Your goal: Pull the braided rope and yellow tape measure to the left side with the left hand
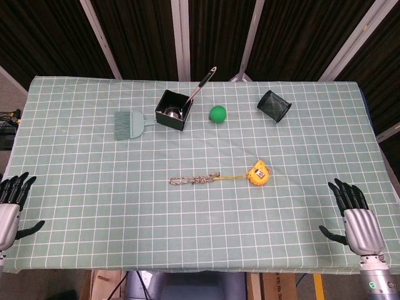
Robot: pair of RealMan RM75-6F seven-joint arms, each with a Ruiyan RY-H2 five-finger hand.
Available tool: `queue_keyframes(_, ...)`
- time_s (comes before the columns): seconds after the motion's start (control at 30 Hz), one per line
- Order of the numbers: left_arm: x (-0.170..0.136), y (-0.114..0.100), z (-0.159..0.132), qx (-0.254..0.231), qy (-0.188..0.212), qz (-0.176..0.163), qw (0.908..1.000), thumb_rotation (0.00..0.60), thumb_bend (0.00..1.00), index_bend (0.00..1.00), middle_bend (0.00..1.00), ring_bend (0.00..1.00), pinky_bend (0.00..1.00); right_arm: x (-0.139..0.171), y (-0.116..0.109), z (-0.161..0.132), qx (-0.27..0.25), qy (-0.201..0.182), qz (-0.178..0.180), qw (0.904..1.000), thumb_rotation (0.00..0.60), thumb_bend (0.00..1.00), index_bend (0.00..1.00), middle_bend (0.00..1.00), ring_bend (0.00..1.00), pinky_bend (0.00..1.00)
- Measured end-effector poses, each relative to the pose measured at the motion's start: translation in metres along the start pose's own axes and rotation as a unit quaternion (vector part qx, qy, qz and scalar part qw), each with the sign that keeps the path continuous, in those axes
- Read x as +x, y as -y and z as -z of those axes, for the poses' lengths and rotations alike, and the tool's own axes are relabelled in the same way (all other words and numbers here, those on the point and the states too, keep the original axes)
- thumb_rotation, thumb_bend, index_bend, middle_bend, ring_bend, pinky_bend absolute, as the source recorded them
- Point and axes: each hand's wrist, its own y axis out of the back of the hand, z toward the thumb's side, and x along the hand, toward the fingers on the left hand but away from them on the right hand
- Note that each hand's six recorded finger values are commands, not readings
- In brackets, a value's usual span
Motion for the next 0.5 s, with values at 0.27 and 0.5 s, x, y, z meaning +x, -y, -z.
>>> queue_keyframes(0.27, -0.0002, -0.0003, -0.0011, 0.000, 0.001, 0.000, 1.0000, 0.600, 0.00, 0.00, 0.00, 0.00, 0.00, 0.0003, -0.0010, 0.0007, 0.000, 0.000, 0.002, 1.0000, 0.600, 0.19, 0.00, 0.00, 0.00, 0.00)
queue_keyframes(0.5, 0.0001, 0.0005, -0.0010, 0.000, 0.002, 0.002, 1.0000, 0.600, 0.00, 0.00, 0.00, 0.00, 0.00, -0.0006, -0.0030, -0.0003, 0.000, -0.001, 0.010, 0.9999, 0.600, 0.19, 0.00, 0.00, 0.00, 0.00)
